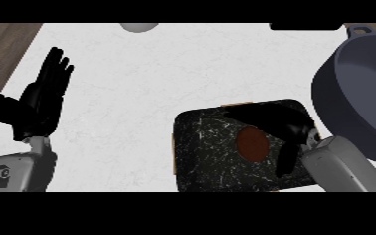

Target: Pick the cupcake from the tray and place it in the pot

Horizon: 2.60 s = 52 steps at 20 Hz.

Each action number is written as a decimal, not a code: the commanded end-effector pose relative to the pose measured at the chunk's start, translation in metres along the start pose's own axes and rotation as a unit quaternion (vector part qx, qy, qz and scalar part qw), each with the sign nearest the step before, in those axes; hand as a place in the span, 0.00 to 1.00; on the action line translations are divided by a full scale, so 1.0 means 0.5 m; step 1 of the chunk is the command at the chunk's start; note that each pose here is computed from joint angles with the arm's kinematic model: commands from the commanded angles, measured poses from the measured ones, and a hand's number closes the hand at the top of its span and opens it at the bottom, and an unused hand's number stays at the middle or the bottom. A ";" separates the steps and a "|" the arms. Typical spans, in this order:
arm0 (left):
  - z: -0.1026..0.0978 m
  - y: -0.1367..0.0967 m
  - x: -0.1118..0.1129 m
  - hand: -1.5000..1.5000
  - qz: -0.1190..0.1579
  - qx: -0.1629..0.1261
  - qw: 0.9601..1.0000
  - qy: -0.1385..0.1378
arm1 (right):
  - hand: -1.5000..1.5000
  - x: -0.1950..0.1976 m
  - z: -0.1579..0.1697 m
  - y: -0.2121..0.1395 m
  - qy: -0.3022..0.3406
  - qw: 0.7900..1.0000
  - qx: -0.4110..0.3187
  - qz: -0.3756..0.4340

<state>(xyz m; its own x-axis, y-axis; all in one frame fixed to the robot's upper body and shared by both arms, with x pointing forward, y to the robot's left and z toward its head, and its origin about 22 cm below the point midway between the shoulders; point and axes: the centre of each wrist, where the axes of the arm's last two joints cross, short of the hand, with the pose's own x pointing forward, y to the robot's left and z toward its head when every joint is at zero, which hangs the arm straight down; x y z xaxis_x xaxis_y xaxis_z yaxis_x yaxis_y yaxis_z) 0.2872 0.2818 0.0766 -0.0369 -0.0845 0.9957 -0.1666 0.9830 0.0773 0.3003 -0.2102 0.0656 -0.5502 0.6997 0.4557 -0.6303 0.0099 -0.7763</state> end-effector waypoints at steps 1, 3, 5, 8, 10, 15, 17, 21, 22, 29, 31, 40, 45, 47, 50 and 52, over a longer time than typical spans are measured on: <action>-0.003 0.008 0.000 0.50 0.005 0.008 1.000 0.002 | 0.00 0.006 0.013 0.027 -0.002 1.000 0.002 0.011; 0.029 0.036 0.018 0.50 -0.005 -0.007 1.000 0.000 | 0.00 0.007 -0.024 0.015 0.006 1.000 -0.005 0.010; 0.028 -0.009 -0.014 0.50 -0.002 0.001 1.000 -0.005 | 0.00 -0.059 -0.015 0.046 0.022 1.000 0.005 0.013; 0.036 0.000 -0.007 0.50 -0.006 0.002 1.000 -0.006 | 0.00 -0.021 -0.051 0.057 0.022 1.000 -0.001 0.008; 0.029 -0.004 0.012 0.50 -0.007 0.001 1.000 -0.007 | 0.00 -0.070 -0.035 0.063 0.028 1.000 0.003 0.004; -0.012 0.006 -0.010 0.50 0.003 0.005 1.000 0.000 | 1.00 -0.010 -0.044 0.100 -0.040 0.996 0.018 0.081; 0.011 -0.012 0.036 0.50 0.007 0.004 1.000 -0.007 | 1.00 -0.035 -0.039 0.066 -0.038 0.997 0.006 0.072; 0.021 -0.002 0.008 0.50 -0.004 0.004 1.000 -0.008 | 1.00 -0.027 -0.065 0.063 -0.041 0.997 0.017 0.067; 0.018 -0.018 0.025 0.50 -0.003 0.008 1.000 0.000 | 1.00 -0.030 -0.086 0.089 -0.042 0.997 0.019 0.063; 0.022 0.027 0.017 0.50 -0.006 0.039 0.999 0.011 | 1.00 0.024 0.017 0.229 0.136 0.988 -0.062 -0.045; 0.019 0.039 0.007 0.50 -0.005 0.024 1.000 0.007 | 1.00 0.096 0.027 0.216 0.142 0.984 -0.095 -0.044; 0.005 0.017 0.022 0.50 -0.001 0.020 1.000 0.006 | 1.00 0.201 0.177 0.188 0.160 0.951 -0.255 -0.068; 0.023 0.025 0.012 0.50 -0.001 0.013 1.000 -0.004 | 1.00 0.234 0.236 0.125 0.167 0.880 -0.432 -0.102; 0.011 0.029 0.012 0.50 -0.003 0.020 1.000 0.000 | 1.00 0.251 0.286 0.105 0.178 0.853 -0.485 -0.075; 0.022 -0.006 0.019 0.50 0.007 0.001 1.000 -0.001 | 1.00 0.235 0.306 0.102 0.197 0.819 -0.532 -0.090; 0.031 0.013 0.020 0.50 -0.009 0.017 1.000 -0.005 | 1.00 0.242 0.316 0.081 0.202 0.799 -0.559 -0.087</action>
<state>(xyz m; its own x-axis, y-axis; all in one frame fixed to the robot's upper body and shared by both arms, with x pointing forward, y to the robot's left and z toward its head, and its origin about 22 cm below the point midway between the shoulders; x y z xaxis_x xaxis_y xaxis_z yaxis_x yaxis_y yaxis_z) 0.2746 0.2858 0.0810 -0.0374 -0.0852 0.9957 -0.1887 0.9790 0.0767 0.1411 -0.2254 0.1229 -0.1339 0.8195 0.5573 0.1697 0.5730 -0.8018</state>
